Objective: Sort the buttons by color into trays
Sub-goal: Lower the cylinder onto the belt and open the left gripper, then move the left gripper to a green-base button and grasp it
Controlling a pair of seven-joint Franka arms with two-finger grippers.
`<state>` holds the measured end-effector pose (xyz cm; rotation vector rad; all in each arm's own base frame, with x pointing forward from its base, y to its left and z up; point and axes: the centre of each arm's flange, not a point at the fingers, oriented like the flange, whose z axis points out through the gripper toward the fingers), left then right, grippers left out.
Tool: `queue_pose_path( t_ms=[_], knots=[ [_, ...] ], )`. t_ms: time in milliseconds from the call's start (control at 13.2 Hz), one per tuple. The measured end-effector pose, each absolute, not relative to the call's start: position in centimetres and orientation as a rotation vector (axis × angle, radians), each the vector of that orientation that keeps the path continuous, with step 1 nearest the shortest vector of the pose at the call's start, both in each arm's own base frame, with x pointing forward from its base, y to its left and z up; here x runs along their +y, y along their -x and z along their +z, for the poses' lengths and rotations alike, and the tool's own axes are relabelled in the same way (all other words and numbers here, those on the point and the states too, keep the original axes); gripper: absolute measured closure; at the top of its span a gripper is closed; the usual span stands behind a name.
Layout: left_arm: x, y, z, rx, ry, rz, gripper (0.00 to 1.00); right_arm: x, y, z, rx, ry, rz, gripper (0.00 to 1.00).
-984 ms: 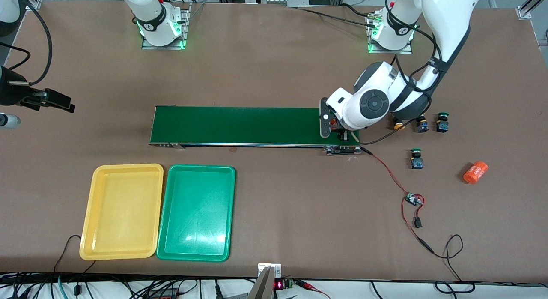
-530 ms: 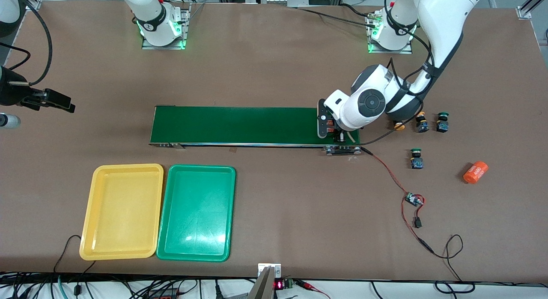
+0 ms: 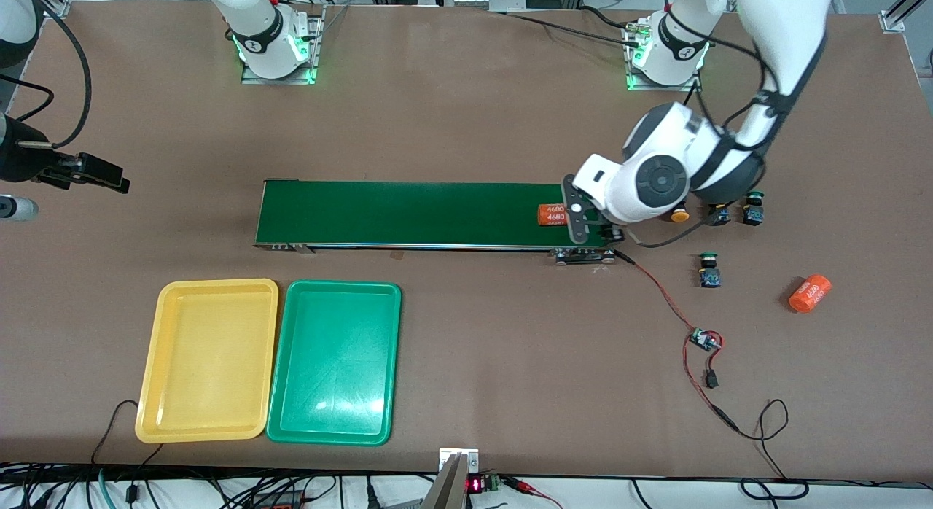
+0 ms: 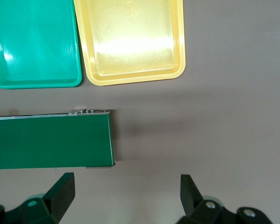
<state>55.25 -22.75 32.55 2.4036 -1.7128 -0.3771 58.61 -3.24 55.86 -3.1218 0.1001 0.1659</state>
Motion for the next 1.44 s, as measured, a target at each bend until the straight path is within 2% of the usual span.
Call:
queue_pose_path(
  t_ms=[303,605,908,1438],
  knots=[
    [-15.6,-59.9,36.7,-1.308,-2.682,-0.329,0.0,-3.1,-58.7,55.7,0.094,3.123,0.17,0.0],
    [-13.4,-61.5,40.1,-0.867,-2.914,-0.393,0.0,-2.3,-58.7,55.7,0.073,3.126,0.171,0.0],
    [-12.1,-63.0,44.8,-0.628,-3.056,-0.347,0.0,-2.3,-58.7,55.6,0.072,3.126,0.176,0.0],
    [-2.2,-65.0,44.7,-0.041,-3.128,-0.274,0.0,-2.3,-58.7,55.5,0.072,3.126,0.18,0.0]
  ],
)
